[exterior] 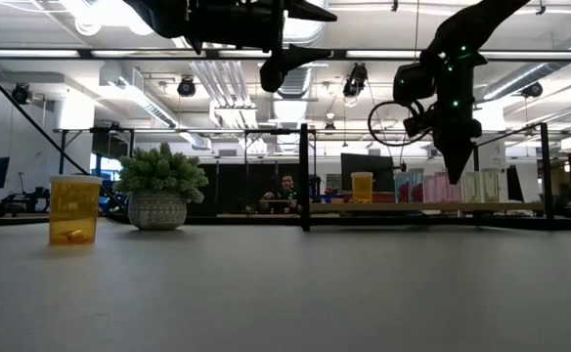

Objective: Pick and place medicine bottles onto shelf by color
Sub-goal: Put the pink pill bottle on the shelf aligned with the other pink pill bottles, then put the bottom orange pill bottle on the shelf aligned with the other orange pill bottle

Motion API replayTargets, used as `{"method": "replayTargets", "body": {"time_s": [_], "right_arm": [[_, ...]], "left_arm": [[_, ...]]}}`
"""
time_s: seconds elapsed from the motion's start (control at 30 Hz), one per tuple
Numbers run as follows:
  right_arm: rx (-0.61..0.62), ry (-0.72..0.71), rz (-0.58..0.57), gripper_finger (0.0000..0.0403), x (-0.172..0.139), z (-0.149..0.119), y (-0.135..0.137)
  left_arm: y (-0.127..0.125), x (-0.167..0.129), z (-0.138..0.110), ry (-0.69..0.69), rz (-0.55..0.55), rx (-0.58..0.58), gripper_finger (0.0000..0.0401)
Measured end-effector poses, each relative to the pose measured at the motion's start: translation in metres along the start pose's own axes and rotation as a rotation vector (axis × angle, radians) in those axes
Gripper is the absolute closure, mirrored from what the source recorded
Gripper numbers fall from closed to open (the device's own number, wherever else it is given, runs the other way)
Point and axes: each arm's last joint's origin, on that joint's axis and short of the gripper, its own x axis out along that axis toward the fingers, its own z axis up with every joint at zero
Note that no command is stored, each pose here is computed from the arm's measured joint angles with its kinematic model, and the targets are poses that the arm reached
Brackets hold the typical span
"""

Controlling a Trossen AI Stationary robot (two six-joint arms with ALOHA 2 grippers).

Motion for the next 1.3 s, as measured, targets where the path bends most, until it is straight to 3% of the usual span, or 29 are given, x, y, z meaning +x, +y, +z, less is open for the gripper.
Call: {"method": "replayTargets", "body": {"time_s": [0.33, 0.63, 0.93, 1.3], "right_arm": [[0.090, -0.039, -0.013, 0.0233, -0.044, 0.013, -0.007], [0.271, -0.188, -0.027, 0.0234, -0.088, 0.032, -0.006], [0.204, -0.324, 0.034, 0.0234, -0.120, 0.053, 0.047], [0.072, -0.382, 0.129, 0.0234, -0.130, 0.057, 0.120]], "left_arm": [[0.000, 0.000, 0.000, 0.000, 0.000, 0.000, 0.0161], [0.000, 0.000, 0.000, 0.005, -0.006, -0.030, 0.0161], [-0.006, 0.001, -0.016, 0.168, -0.065, -0.127, 0.0161], [-0.042, 0.009, -0.045, 0.270, -0.120, -0.139, 0.0161]]}}
